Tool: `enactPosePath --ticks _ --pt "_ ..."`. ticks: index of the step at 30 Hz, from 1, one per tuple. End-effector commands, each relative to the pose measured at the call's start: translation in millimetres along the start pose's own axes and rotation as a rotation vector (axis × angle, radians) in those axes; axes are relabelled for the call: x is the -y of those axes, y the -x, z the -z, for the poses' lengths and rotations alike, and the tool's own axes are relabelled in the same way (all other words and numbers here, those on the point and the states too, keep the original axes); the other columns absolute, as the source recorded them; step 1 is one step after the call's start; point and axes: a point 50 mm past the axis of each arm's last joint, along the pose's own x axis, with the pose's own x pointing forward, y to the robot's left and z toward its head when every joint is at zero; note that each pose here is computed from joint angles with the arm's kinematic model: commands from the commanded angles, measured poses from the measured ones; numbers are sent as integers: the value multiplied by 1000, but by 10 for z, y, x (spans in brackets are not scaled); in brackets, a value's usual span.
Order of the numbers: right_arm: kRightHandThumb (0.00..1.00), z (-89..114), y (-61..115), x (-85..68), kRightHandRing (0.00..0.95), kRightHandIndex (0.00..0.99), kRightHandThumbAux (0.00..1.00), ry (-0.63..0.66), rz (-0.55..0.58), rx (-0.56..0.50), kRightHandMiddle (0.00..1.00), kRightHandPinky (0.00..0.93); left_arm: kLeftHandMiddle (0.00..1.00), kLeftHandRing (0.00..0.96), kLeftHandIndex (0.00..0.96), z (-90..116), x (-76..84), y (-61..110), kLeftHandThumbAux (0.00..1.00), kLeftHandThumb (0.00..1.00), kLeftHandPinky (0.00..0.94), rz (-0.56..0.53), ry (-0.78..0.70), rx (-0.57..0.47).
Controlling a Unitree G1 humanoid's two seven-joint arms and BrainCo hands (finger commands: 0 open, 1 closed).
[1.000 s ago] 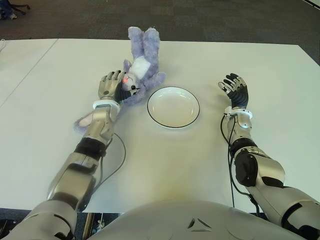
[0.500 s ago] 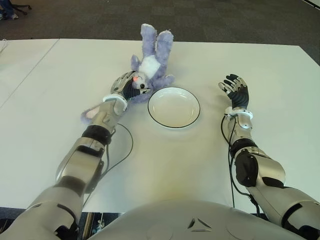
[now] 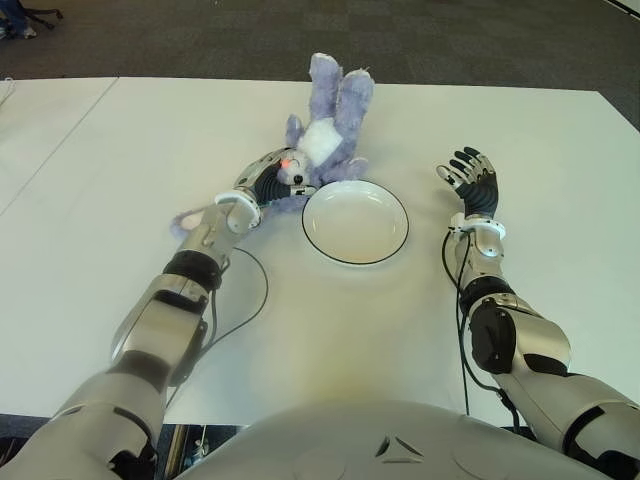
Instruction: Put the doll into the plate.
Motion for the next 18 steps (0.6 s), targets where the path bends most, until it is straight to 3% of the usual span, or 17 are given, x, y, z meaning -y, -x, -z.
enactPosePath --ticks 1,5,6,9,11,12,13,14,15,18 --pt "101 972 812 140 231 201 876 13 64 -479 235 239 0 0 0 39 502 154 365 0 27 213 86 -29" --pt "94 971 808 141 229 194 882 25 62 -482 234 244 0 0 0 25 534 135 368 0 39 210 138 -55" --pt "93 971 807 141 234 197 885 23 62 -482 240 253 0 28 0 24 551 124 389 0 99 209 150 -66" --pt "93 968 806 141 237 201 886 13 62 -479 242 252 38 84 13 44 594 88 405 0 162 201 190 -112" --pt "95 967 806 141 238 202 885 8 63 -477 243 249 92 146 66 58 601 85 422 0 209 189 222 -128" --pt "96 967 806 141 239 203 885 7 63 -477 243 251 269 329 194 62 604 84 474 60 375 182 236 -134" --pt "98 966 805 140 239 203 884 7 64 -476 243 251 314 376 226 65 603 85 486 78 417 156 252 -135" --pt "99 965 804 139 239 203 884 8 64 -475 243 251 483 528 345 70 603 87 551 182 585 125 262 -136" --pt "101 965 803 139 237 202 883 9 64 -475 241 250 666 694 420 73 602 88 683 626 768 104 267 -136" --pt "102 964 801 135 235 202 882 15 62 -476 240 249 722 749 433 105 607 96 700 697 814 48 286 -165"
